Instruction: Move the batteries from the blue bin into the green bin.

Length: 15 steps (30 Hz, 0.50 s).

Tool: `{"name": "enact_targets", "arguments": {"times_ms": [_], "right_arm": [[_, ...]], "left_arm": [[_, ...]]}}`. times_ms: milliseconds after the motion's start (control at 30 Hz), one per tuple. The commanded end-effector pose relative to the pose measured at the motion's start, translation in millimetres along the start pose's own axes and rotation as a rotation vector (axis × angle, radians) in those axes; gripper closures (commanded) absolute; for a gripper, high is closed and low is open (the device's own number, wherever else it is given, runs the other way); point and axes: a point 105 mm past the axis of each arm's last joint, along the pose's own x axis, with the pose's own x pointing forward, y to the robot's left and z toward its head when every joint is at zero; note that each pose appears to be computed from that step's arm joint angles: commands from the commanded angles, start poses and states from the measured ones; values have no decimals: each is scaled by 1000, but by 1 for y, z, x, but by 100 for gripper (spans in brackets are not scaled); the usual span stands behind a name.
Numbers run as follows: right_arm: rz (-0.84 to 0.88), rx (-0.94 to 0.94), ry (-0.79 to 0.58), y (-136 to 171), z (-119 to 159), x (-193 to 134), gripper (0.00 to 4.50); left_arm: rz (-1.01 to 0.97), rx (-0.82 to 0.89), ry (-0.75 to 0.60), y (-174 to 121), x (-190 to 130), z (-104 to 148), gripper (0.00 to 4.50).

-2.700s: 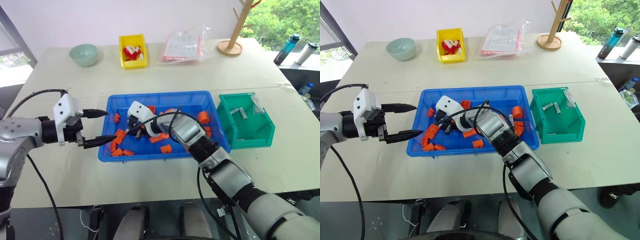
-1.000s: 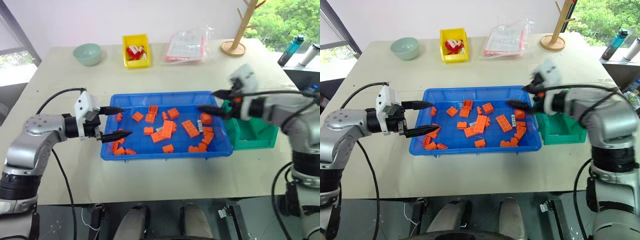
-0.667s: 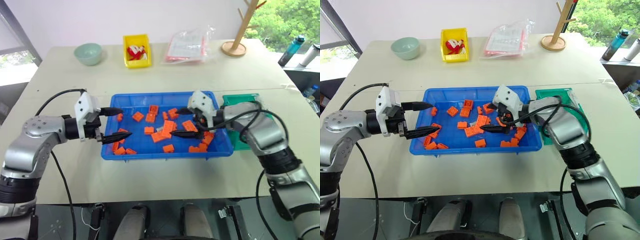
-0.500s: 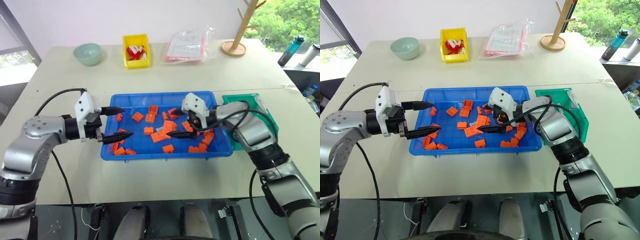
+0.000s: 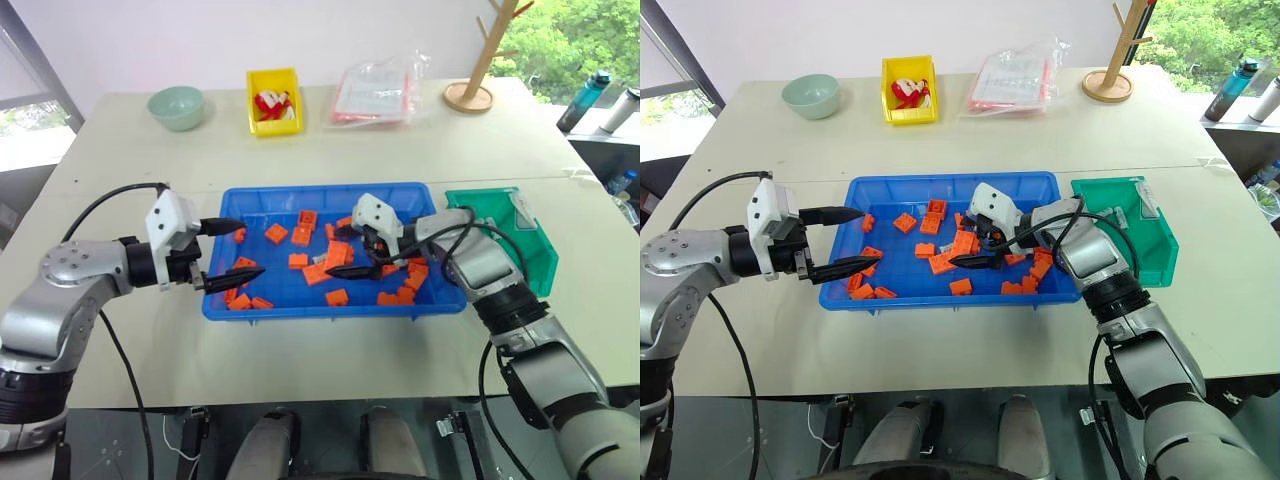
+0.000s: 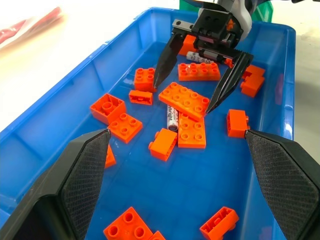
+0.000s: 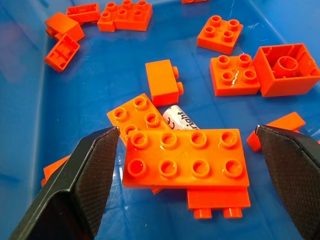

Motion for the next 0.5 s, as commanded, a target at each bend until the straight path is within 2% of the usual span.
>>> {"name": "enact_targets", "arguments": {"times_ms": [33,233,500], "right_arm": [[-34,-19,-57,-5,20,-6,2],[-58,8,-39,-4,11,-7,2],[-55,37,-58,10,11,-11,2]], "left_arm": [[21,51,-12,4,-7,13,0],[17,52,-14,4,-5,14,0],[8,53,-15,7,-4,14,0]]}}
